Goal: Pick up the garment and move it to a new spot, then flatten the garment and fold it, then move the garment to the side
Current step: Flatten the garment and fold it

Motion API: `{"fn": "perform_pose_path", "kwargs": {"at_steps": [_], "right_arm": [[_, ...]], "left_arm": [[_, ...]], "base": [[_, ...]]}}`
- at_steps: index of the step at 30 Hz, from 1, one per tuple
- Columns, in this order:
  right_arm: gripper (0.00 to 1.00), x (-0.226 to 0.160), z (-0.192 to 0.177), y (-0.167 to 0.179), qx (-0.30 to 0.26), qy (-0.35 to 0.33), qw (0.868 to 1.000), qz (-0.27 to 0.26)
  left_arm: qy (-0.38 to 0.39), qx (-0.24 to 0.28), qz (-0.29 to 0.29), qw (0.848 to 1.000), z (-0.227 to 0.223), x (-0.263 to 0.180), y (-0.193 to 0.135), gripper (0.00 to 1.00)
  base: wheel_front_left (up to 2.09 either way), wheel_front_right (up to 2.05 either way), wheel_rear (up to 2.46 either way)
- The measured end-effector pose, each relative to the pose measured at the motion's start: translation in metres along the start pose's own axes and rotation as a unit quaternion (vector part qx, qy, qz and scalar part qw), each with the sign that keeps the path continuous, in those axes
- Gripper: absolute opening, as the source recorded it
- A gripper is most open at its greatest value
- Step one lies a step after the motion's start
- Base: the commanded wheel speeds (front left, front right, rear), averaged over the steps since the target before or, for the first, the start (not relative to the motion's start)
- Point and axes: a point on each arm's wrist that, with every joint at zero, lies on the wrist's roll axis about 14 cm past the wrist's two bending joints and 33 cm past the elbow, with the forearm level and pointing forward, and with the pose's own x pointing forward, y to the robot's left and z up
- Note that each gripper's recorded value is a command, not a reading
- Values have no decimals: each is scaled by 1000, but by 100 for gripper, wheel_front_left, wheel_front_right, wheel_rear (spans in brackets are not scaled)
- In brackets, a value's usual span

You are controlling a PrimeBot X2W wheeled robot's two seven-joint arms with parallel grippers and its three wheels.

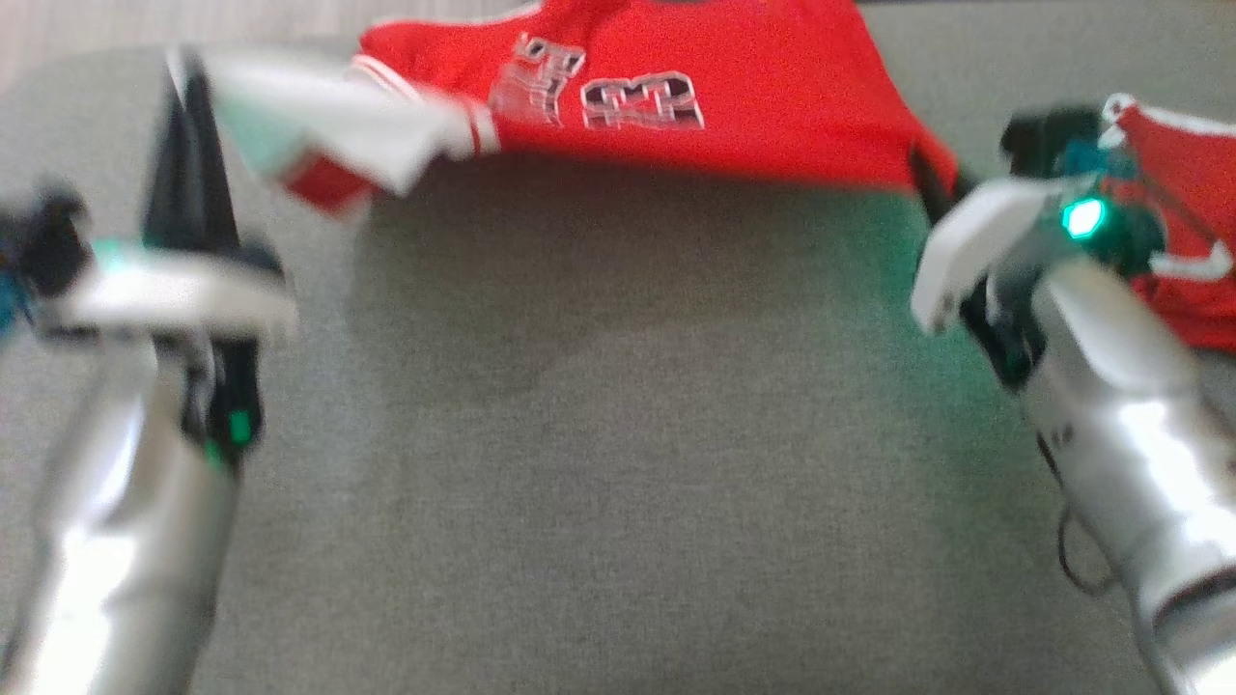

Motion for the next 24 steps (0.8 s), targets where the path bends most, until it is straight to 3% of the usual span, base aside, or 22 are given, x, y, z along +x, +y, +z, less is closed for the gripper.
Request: {"fn": "perform_pose_path", "kwargs": {"at_steps": [9,15,24], "right_arm": [[0,-62,-61,14,-16,92,994,48],[0,-83,-64,19,-12,104,992,67],[0,-123,-97,34,-1,157,983,93]], "left_arm": [[104,-14,6,994,-53,-119,9,0],[127,-17,-19,992,-57,-156,-8,0],[157,-26,-38,987,-56,-207,-28,0]], "base": [[0,0,0],[0,0,0],[0,0,0]]}}
